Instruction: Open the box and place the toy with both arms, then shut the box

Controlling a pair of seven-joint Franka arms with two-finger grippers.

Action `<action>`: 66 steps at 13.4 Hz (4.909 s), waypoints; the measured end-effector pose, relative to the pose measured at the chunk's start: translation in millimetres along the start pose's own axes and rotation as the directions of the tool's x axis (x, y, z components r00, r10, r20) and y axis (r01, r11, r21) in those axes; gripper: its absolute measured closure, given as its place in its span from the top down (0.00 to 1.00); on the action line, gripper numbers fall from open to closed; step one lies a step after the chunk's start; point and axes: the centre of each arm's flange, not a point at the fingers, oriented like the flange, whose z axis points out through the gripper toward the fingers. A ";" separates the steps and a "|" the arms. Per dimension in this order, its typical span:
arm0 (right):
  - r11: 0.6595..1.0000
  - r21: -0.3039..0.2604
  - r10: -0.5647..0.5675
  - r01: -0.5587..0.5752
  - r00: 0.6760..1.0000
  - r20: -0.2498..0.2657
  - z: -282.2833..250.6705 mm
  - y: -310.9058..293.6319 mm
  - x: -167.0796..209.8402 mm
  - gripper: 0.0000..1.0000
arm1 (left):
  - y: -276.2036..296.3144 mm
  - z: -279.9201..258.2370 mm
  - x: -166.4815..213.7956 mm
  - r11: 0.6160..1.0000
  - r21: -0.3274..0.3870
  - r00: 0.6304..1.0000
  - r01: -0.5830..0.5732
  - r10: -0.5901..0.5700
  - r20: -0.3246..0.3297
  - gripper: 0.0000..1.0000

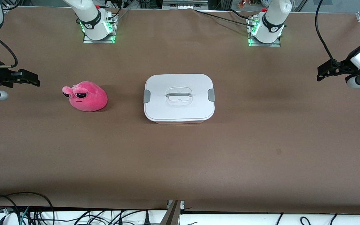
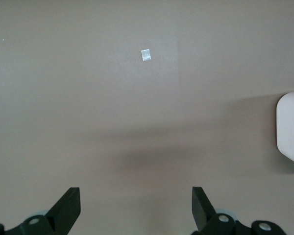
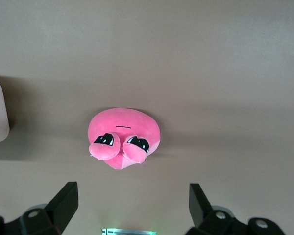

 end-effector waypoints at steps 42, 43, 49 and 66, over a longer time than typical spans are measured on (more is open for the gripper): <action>0.983 -0.010 -0.180 0.185 0.965 0.192 145.3 -45.6 26.8 1.00 | 446.7 165.9 -3.0 0.337 -0.006 0.332 -0.941 0.922 -0.198 1.00; 0.980 -0.011 -0.192 0.198 0.962 0.194 151.8 -50.9 23.2 1.00 | 455.5 170.6 -5.0 0.324 0.002 0.316 -0.946 0.925 -0.209 1.00; 0.929 -0.025 -0.360 0.370 0.916 0.174 188.4 -69.3 -0.8 1.00 | 480.4 220.6 -2.0 0.286 -0.024 0.284 -0.958 0.931 -0.230 1.00; 0.738 -0.023 -0.668 0.674 0.735 0.117 216.5 -97.6 -11.9 1.00 | 496.1 243.7 -5.8 0.233 0.013 0.225 -0.972 0.951 -0.212 0.07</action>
